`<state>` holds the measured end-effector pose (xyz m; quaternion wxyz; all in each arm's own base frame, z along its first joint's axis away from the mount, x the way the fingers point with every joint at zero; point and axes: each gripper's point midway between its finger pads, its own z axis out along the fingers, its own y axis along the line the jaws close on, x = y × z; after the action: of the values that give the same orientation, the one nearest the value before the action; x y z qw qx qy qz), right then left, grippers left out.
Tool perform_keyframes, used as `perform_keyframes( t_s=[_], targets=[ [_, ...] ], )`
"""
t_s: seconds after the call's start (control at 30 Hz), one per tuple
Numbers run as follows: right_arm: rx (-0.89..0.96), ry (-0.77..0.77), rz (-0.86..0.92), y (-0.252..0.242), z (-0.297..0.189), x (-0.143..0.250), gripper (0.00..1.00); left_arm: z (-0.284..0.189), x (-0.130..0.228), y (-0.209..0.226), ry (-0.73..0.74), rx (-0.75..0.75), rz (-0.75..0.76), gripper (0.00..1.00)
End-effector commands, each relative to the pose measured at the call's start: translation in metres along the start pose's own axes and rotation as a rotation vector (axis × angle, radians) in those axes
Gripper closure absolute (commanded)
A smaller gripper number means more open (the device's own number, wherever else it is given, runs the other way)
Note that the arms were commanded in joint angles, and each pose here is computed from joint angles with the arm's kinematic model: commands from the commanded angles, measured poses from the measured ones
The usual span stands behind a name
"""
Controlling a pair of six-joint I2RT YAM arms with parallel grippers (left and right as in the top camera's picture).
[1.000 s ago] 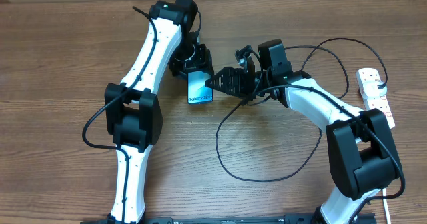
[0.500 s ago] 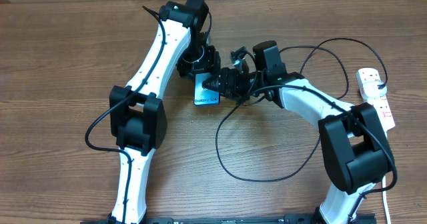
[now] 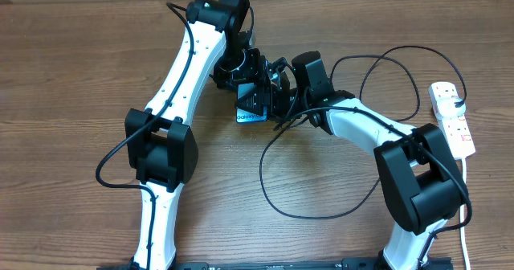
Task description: Plug charger to phone and switch on socket
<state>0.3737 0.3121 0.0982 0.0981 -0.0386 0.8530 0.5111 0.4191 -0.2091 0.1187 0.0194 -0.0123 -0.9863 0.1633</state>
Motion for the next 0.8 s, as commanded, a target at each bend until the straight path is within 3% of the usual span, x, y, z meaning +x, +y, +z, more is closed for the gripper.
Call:
perform_keyframes(
  t_s=[0.0, 0.37, 0.67, 0.77],
  targets=[
    [-0.006, -0.031, -0.008, 0.005, -0.001, -0.011, 0.43, -0.025, 0.006, -0.02, -0.032, 0.059, 0.047, 0.36],
    [-0.054, -0.024, -0.004, 0.003, -0.016, -0.018, 0.48, -0.026, 0.006, -0.018, -0.032, 0.055, 0.048, 0.36],
    [-0.072, -0.041, -0.024, 0.006, -0.019, -0.024, 0.8, -0.026, 0.004, -0.018, -0.039, 0.056, 0.05, 0.35],
    [-0.074, -0.044, -0.028, 0.007, -0.019, -0.025, 0.96, -0.026, 0.002, -0.019, -0.047, 0.059, 0.053, 0.35]
  ],
)
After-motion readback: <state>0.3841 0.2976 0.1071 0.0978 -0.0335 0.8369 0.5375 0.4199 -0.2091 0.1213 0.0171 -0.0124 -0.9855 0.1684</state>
